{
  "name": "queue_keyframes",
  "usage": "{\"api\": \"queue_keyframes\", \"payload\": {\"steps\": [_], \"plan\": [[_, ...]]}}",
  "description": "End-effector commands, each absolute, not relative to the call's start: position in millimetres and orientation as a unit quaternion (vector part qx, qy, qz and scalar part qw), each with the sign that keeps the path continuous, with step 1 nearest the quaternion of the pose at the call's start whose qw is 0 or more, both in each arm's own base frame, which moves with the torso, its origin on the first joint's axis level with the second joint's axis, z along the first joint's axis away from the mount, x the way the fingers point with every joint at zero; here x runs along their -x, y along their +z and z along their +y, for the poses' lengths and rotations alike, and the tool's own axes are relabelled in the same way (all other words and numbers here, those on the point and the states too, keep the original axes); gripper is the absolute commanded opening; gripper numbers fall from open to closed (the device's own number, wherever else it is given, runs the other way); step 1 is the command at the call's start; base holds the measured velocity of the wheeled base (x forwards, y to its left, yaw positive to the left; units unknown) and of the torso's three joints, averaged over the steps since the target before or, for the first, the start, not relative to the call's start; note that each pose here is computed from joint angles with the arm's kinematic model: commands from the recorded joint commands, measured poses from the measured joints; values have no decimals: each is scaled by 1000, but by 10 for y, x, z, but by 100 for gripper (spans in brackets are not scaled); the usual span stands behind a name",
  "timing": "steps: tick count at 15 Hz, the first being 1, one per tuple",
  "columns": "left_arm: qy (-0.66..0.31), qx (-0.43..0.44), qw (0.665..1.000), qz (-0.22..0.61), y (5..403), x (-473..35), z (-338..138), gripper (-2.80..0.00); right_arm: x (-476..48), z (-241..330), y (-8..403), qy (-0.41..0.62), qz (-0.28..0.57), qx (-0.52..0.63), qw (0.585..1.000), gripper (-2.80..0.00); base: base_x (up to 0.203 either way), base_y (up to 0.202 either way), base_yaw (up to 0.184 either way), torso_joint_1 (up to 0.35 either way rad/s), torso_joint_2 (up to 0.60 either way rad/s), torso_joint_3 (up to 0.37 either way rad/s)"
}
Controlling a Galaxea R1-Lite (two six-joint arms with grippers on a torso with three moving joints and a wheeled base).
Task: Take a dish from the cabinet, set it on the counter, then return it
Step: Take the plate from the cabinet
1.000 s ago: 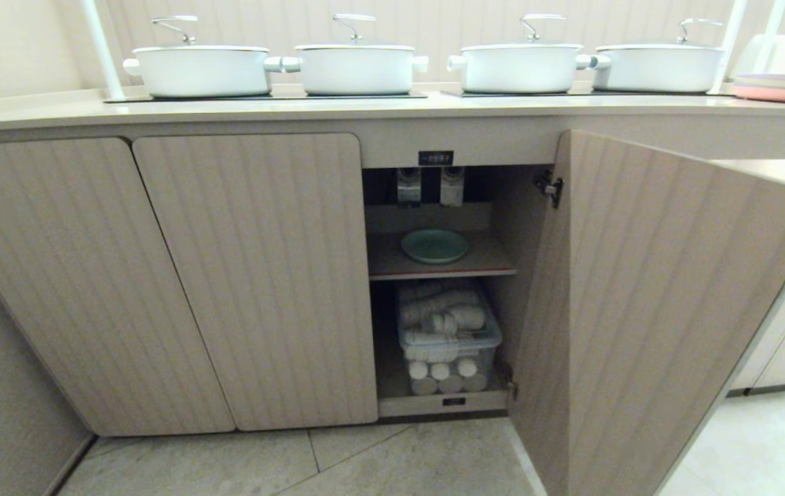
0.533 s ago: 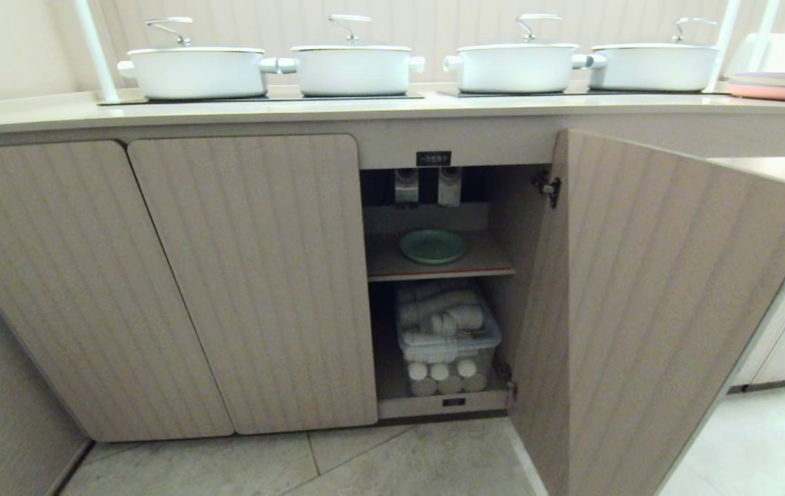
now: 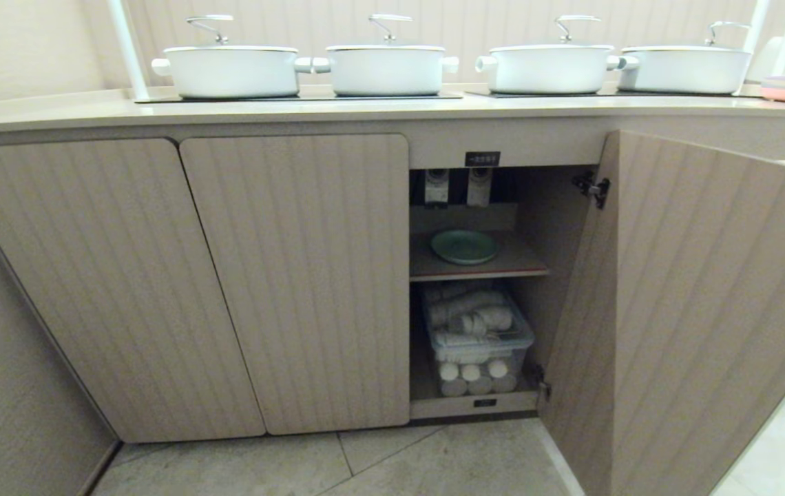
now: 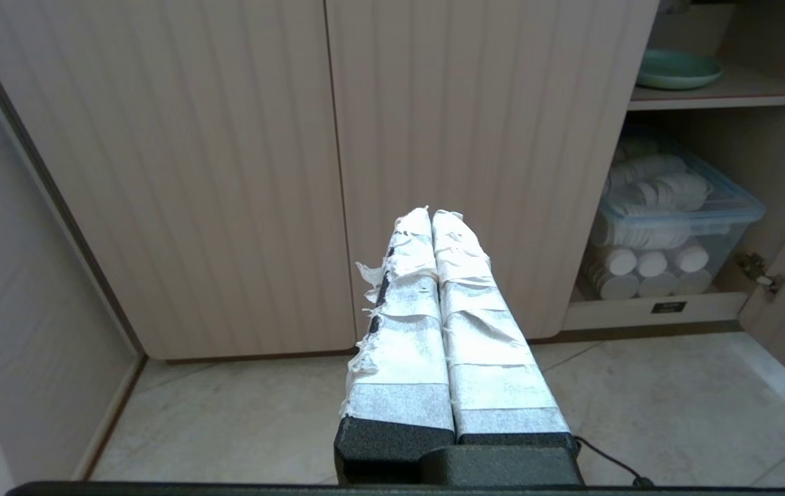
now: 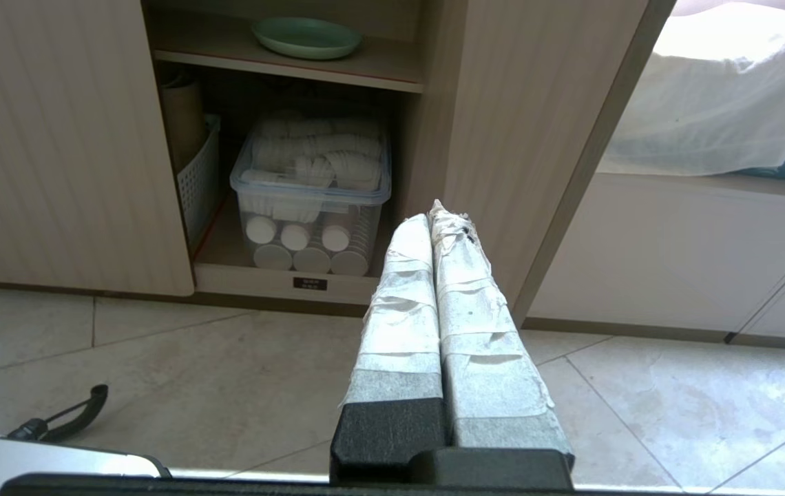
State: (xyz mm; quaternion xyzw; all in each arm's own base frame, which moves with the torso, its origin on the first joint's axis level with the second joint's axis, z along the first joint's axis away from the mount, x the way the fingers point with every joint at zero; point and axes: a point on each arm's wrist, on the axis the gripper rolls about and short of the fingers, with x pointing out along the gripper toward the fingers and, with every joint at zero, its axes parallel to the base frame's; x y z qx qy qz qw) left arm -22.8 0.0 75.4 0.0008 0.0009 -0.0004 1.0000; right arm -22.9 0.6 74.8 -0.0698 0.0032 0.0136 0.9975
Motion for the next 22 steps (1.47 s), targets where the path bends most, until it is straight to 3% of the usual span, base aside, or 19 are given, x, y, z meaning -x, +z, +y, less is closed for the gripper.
{"api": "queue_keyframes", "payload": {"steps": [1,22], "plan": [[-1,-1,1000,1,753,228,0,-280,229,6,747,14,3,70,997,-280,0,0,0,0,0,0],[-1,0,1000,0,755,228,0,-280,229,6,750,14,3,70,997,-280,0,0,0,0,0,0]]}}
